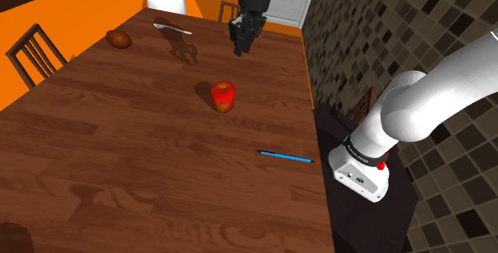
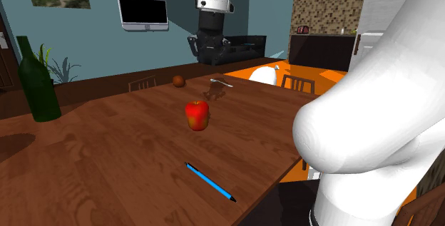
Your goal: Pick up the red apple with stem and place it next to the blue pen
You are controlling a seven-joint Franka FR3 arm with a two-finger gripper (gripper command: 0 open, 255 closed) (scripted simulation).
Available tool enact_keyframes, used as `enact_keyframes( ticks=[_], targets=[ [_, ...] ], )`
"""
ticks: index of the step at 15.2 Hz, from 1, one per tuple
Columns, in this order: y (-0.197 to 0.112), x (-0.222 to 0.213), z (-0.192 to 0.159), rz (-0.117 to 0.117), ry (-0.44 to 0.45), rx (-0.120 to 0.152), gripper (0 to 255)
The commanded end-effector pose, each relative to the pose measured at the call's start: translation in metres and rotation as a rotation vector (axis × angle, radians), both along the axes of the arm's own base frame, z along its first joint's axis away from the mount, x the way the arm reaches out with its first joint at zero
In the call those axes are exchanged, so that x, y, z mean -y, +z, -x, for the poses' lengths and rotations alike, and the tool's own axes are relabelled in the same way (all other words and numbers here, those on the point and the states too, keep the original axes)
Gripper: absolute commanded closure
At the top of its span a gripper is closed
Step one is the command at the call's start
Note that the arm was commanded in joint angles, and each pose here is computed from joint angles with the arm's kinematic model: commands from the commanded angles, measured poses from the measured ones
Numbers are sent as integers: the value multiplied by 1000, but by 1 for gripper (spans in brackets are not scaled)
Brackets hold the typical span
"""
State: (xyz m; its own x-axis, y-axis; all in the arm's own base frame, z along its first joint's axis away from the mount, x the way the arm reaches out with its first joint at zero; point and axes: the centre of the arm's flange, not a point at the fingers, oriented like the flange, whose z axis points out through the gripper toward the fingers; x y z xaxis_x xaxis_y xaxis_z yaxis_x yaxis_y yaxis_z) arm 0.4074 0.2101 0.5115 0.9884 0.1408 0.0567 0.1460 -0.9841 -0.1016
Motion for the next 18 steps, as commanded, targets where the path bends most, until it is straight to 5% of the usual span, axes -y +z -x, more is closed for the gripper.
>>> enact_keyframes(
  ticks=[1, 8, 9, 18],
  targets=[
    [0, 0, 0, 0, 0, 0, 255],
    [0, 0, 0, 0, 0, 0, 255],
    [0, 0, 0, 0, 0, 0, 0],
    [-111, -86, -11, 268, -8, -90, 0]
  ],
)
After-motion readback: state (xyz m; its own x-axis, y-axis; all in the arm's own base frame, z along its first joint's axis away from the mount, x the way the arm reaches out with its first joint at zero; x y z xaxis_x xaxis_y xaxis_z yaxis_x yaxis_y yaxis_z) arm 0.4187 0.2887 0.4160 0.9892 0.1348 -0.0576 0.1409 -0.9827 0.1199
